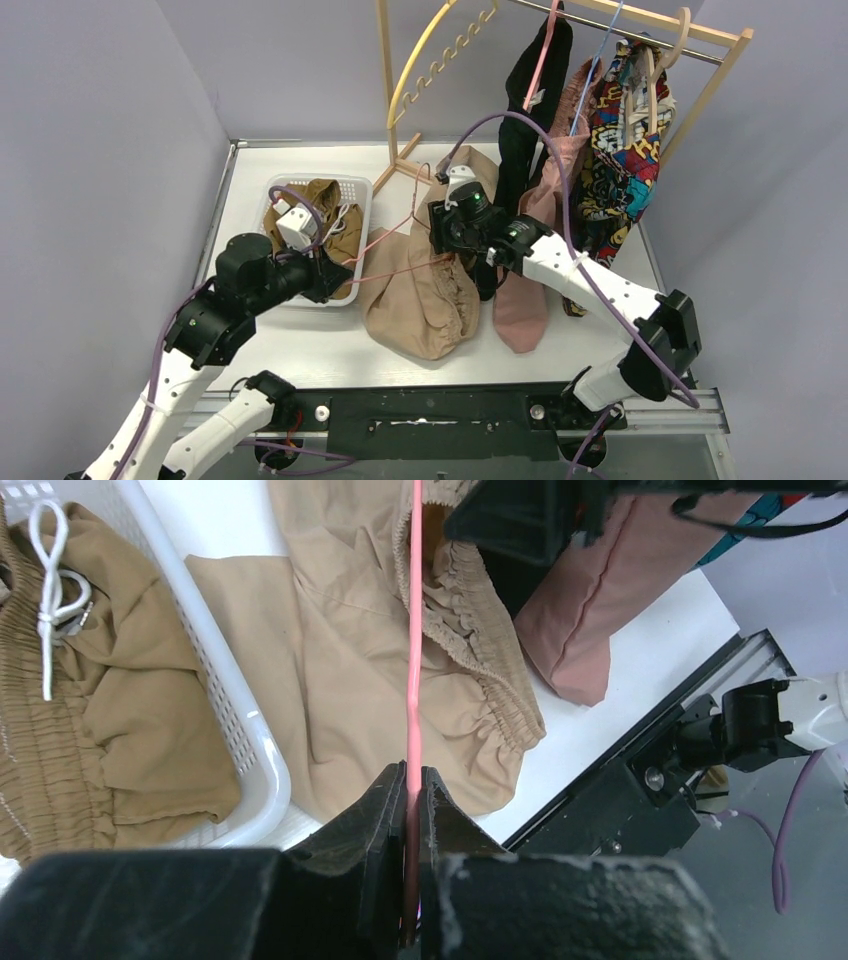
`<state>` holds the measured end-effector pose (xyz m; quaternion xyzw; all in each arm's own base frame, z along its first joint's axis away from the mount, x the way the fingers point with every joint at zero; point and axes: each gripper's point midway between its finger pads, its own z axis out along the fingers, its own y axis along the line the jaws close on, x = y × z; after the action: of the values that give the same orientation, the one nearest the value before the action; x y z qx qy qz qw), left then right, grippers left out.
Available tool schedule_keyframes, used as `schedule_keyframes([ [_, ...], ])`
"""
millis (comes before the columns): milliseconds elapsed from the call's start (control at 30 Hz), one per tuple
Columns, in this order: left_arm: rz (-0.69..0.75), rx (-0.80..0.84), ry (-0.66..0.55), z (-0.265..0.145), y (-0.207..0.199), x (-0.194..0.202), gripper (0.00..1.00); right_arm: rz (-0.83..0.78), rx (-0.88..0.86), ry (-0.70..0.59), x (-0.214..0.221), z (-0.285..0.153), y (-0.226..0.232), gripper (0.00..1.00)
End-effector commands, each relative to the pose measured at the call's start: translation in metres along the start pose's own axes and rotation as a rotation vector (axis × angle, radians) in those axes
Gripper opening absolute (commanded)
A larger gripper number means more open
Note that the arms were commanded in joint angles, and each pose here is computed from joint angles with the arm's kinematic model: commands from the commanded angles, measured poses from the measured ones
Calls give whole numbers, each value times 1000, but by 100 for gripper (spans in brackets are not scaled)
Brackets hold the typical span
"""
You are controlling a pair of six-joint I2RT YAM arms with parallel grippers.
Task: Remove the shorts from the hanger
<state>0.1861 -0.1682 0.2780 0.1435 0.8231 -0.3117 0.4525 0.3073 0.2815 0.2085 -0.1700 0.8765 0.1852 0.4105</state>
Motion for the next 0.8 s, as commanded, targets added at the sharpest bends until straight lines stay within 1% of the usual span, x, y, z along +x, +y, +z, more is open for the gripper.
schedule_keyframes([
  [0, 50, -6, -137, -19, -7, -37, 0, -54, 88, 39, 11, 8, -6, 40],
  [100, 44, -3, -159, -23, -9, -42, 0, -95, 225, 59, 20, 17, -23, 36],
  [233, 50, -33, -169, -30, -6, -45, 0, -80, 410, 56, 21, 20, -55, 30],
  [333, 50, -87, -215, -44, 0, -53, 0, -31, 433, 13, 13, 16, -64, 30],
  [467, 46, -97, -265, -59, -2, -61, 0, 6, 353, -1, 6, 16, -59, 34],
  [533, 42, -70, -274, -62, -8, -63, 0, 11, 258, 4, -1, 14, -41, 36],
  [567, 41, -52, -276, -63, -12, -64, 0, 9, 179, 6, -4, 12, -25, 37],
  [633, 39, -10, -289, -64, -20, -67, 0, 7, 99, -32, -16, 2, -7, 40],
  [767, 52, 78, -307, -69, -39, -76, 0, 30, 7, -125, -35, -24, 15, 43],
])
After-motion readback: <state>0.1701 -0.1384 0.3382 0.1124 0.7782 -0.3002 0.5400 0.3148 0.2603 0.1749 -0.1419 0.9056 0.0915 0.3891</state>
